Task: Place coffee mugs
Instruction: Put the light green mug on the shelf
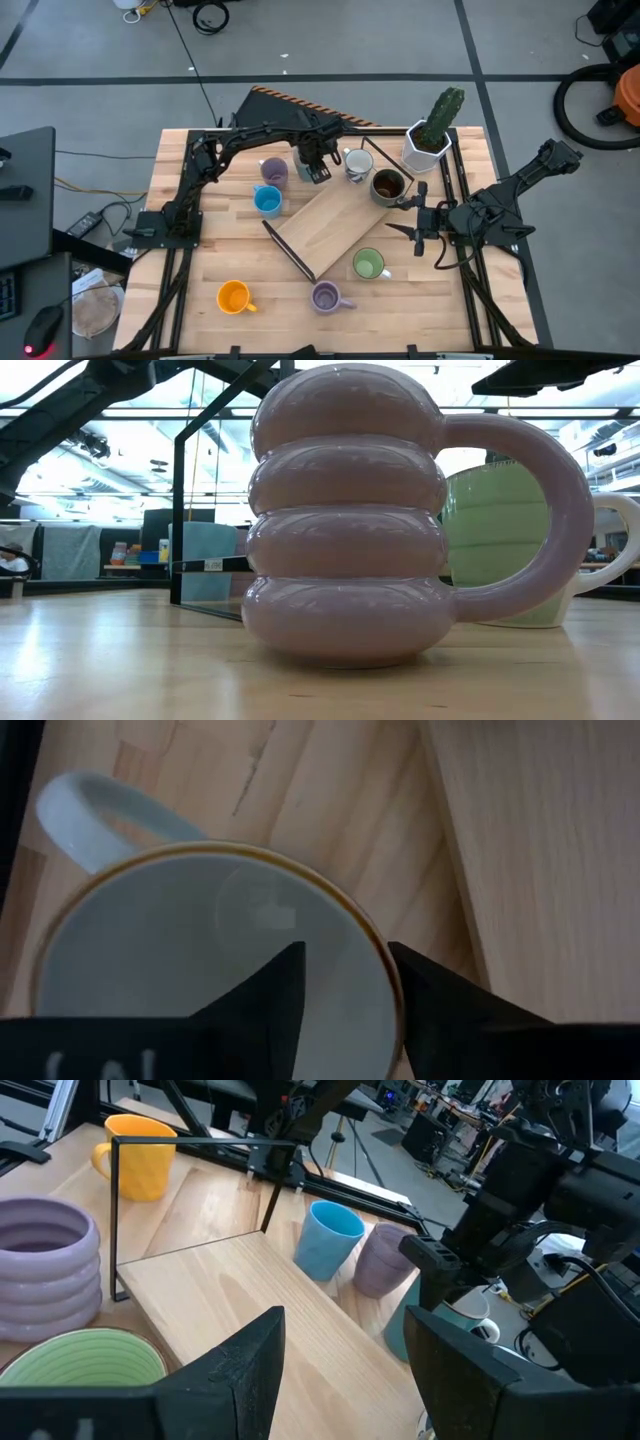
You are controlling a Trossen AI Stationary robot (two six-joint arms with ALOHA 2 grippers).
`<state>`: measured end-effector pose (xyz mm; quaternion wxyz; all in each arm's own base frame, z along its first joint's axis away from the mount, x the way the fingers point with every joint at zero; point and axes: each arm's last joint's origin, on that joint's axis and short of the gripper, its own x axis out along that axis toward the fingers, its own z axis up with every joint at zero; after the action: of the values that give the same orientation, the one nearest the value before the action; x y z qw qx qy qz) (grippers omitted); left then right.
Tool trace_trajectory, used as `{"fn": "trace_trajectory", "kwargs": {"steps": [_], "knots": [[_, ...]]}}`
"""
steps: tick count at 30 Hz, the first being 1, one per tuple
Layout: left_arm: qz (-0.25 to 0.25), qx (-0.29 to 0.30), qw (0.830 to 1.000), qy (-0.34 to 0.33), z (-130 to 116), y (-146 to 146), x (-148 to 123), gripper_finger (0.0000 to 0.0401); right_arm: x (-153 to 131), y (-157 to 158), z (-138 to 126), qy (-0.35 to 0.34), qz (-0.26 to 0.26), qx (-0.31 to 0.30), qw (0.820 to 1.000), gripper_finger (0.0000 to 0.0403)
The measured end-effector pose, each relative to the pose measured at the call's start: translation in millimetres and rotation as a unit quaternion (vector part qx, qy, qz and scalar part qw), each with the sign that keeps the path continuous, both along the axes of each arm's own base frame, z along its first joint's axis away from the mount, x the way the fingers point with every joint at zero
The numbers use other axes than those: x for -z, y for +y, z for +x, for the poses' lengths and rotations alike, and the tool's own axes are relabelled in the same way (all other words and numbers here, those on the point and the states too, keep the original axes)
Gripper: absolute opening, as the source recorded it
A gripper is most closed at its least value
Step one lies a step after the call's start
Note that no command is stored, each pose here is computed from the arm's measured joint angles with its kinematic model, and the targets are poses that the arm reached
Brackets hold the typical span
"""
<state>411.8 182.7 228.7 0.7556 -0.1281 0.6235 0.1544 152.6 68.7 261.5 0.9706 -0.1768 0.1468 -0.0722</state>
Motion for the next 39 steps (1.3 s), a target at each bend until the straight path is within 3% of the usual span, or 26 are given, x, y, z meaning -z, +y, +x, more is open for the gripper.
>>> {"fn": "trace_trajectory", "kwargs": {"steps": [8,13,20,25,31,39], "knots": [[0.006,0.026,1.0,-0.001,-1,-1,-3,0.0149,0,0,0,0.0,0.0,0.0,1.0,0.021],[0.027,0.121,0.992,0.003,-1,-6,-9,0.0149,0,0,0,0.001,-0.001,0.0,1.0,0.021],[0.084,0.28,0.955,0.058,-6,-16,-19,0.0149,0,0,0,0.002,0.0,0.0,1.0,0.021],[0.105,0.374,0.915,0.107,-10,-22,-20,0.0149,1,0,0,0.003,-0.001,0.0,1.0,0.021],[0.097,0.401,0.903,0.12,-13,-21,-20,0.0149,1,0,0,0.003,0.0,0.001,1.0,0.021],[0.092,0.462,0.871,0.138,-17,-20,-20,0.0149,1,0,0,0.003,0.001,0.001,1.0,0.021]]}}
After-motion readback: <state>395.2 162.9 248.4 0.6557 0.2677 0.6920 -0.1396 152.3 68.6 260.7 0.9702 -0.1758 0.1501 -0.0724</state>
